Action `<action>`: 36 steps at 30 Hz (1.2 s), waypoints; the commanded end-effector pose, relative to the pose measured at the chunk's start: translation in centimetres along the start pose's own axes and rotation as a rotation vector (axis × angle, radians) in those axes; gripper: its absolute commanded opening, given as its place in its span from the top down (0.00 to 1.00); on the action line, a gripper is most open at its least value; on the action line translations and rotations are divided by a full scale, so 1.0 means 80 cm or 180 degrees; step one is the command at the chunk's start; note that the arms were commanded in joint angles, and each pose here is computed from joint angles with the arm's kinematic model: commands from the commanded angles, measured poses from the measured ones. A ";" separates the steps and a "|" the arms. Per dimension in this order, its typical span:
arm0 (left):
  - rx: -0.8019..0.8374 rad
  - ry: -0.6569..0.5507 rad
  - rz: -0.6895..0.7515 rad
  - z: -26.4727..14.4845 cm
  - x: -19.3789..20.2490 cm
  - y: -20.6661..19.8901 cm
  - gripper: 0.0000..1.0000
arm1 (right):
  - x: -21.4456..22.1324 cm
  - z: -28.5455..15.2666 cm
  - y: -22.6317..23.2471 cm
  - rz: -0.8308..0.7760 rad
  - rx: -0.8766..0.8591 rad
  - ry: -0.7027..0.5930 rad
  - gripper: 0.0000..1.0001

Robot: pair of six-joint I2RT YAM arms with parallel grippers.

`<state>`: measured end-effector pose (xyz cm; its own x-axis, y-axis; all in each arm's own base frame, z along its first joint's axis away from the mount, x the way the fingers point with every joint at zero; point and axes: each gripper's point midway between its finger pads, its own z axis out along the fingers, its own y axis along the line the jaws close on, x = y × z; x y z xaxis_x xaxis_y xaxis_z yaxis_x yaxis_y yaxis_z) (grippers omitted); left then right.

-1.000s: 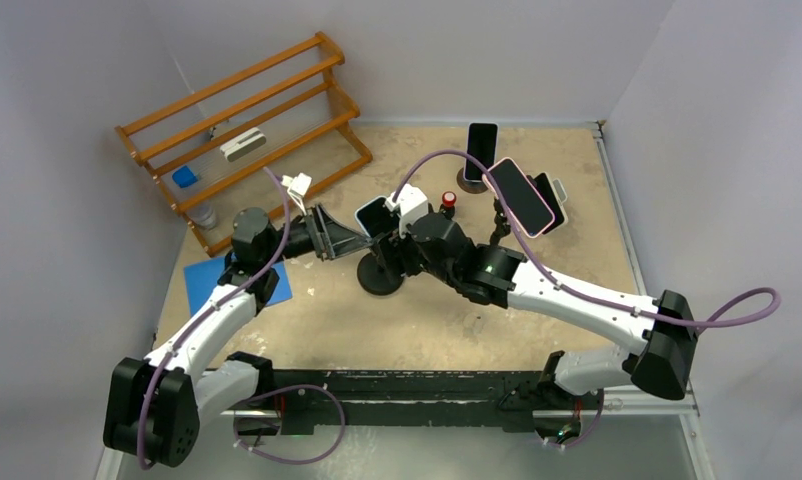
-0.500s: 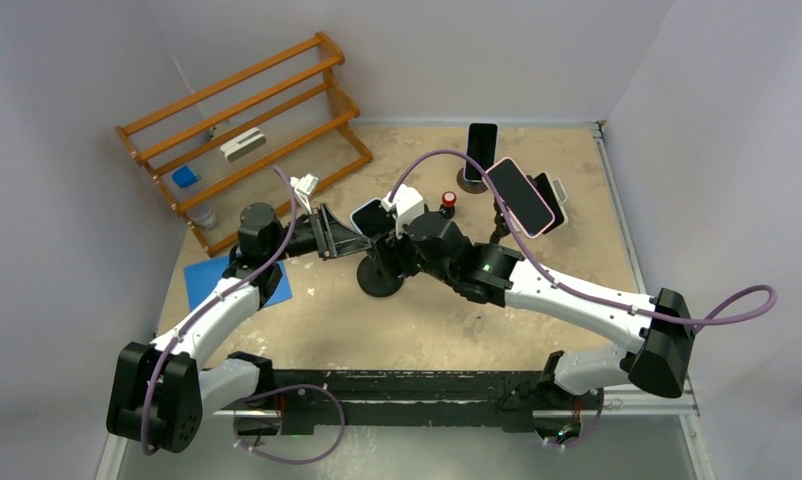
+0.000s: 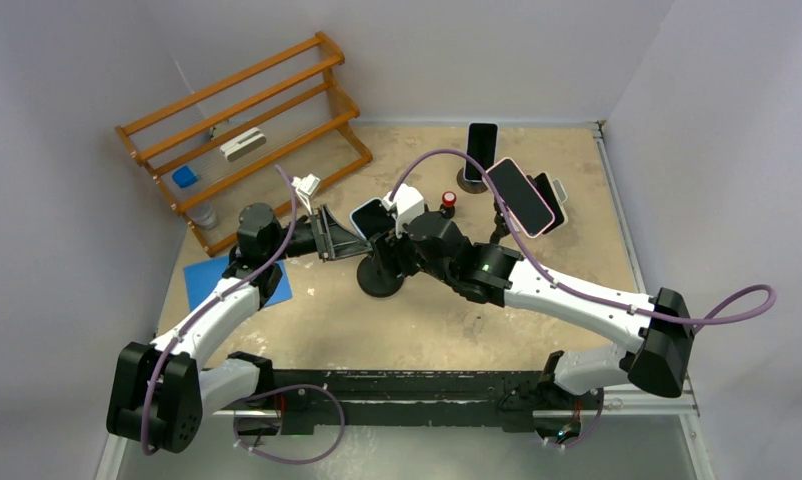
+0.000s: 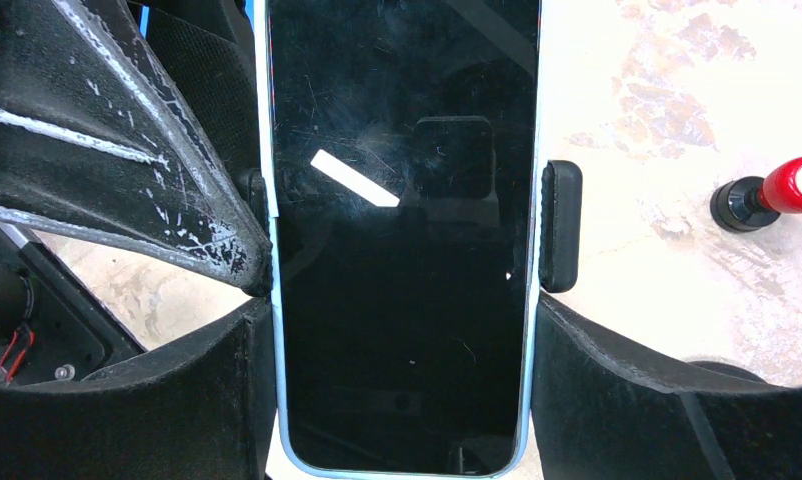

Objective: Remove the phone from the phone stand

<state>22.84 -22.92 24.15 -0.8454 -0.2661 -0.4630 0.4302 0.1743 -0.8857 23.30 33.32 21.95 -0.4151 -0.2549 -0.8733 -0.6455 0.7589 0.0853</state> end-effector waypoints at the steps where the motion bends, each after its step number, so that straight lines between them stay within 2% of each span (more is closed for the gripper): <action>1: 0.0152 0.0003 0.0182 -0.001 -0.003 -0.019 0.62 | -0.075 -0.011 0.017 0.0215 -0.0148 -0.0600 1.00; 6: 0.0136 -0.0009 0.0164 -0.001 -0.003 -0.017 0.72 | -0.073 -0.014 0.018 0.0215 -0.0185 -0.0602 1.00; 9: 0.0122 -0.0028 0.0154 -0.001 -0.004 -0.015 0.82 | -0.073 -0.017 0.016 0.0220 -0.0169 -0.0617 1.00; 10: 0.0126 -0.0031 0.0162 -0.001 -0.004 -0.016 0.87 | -0.073 -0.019 0.014 0.0213 -0.0151 -0.0631 0.89; 11: 0.0121 -0.0039 0.0161 -0.001 -0.004 -0.016 0.90 | -0.072 -0.020 0.010 0.0208 -0.0116 -0.0633 0.74; 12: 0.0119 -0.0046 0.0163 -0.001 -0.005 -0.016 0.94 | -0.071 -0.022 0.007 0.0210 -0.0073 -0.0642 0.53; 13: 0.0115 -0.0040 0.0154 -0.001 -0.004 -0.016 0.97 | -0.070 -0.023 0.002 0.0209 -0.0024 -0.0647 0.41; 16: 0.0093 -0.0056 0.0125 -0.001 -0.005 -0.015 1.00 | -0.065 -0.026 -0.005 0.0206 0.0062 -0.0631 0.22; 17: 0.0090 -0.0057 0.0114 -0.001 -0.005 -0.015 1.00 | -0.063 -0.025 -0.007 0.0194 0.0080 -0.0614 0.12; 19: 0.0089 -0.0063 0.0099 -0.001 -0.006 -0.016 1.00 | -0.058 -0.024 -0.009 0.0165 0.0106 -0.0588 0.04; 21: 0.0090 -0.0062 0.0083 -0.001 -0.005 -0.016 1.00 | -0.055 -0.022 -0.010 0.0135 0.0120 -0.0579 0.01; 36: 0.0092 -0.0044 0.0084 -0.002 -0.005 -0.019 1.00 | -0.044 -0.007 -0.008 -0.0061 0.0114 -0.0415 0.01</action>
<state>22.87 -22.89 24.21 -0.8581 -0.2818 -0.4292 0.3946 0.1728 -0.9025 23.62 32.89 23.54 -0.3606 -0.2246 -0.9053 -0.6413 0.7645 0.0658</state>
